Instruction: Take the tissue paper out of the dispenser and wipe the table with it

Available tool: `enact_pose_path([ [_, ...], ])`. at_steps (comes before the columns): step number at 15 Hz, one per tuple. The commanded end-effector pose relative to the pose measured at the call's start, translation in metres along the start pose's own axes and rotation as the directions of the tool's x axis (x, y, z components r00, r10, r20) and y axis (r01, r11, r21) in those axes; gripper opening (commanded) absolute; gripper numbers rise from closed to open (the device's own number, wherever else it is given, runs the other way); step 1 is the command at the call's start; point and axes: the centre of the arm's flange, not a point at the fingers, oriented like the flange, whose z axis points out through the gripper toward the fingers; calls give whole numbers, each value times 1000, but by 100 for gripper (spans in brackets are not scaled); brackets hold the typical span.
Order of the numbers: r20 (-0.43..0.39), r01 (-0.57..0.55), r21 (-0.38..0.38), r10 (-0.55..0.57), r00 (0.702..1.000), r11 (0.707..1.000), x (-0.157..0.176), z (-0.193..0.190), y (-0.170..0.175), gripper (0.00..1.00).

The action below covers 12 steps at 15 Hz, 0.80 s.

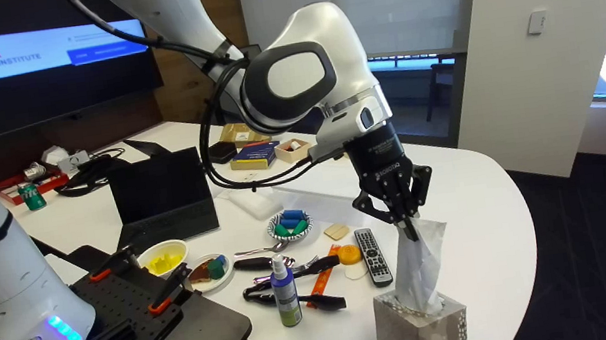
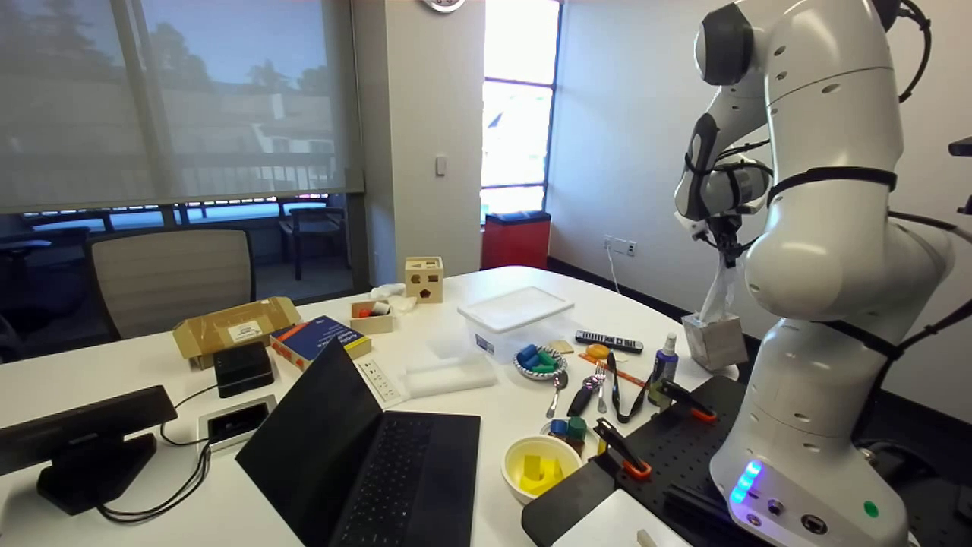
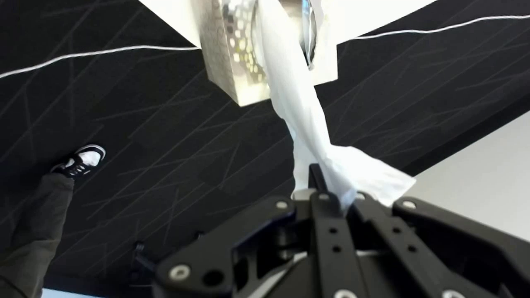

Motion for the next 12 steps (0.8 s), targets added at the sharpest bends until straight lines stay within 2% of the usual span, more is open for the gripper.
enact_pose_path([
  [1, -35, -52, 32, 53, 998, 998, -7, -5, -7, 0],
  [12, -50, -16, 47, 19, 999, 999, -51, -11, -17, 0],
])
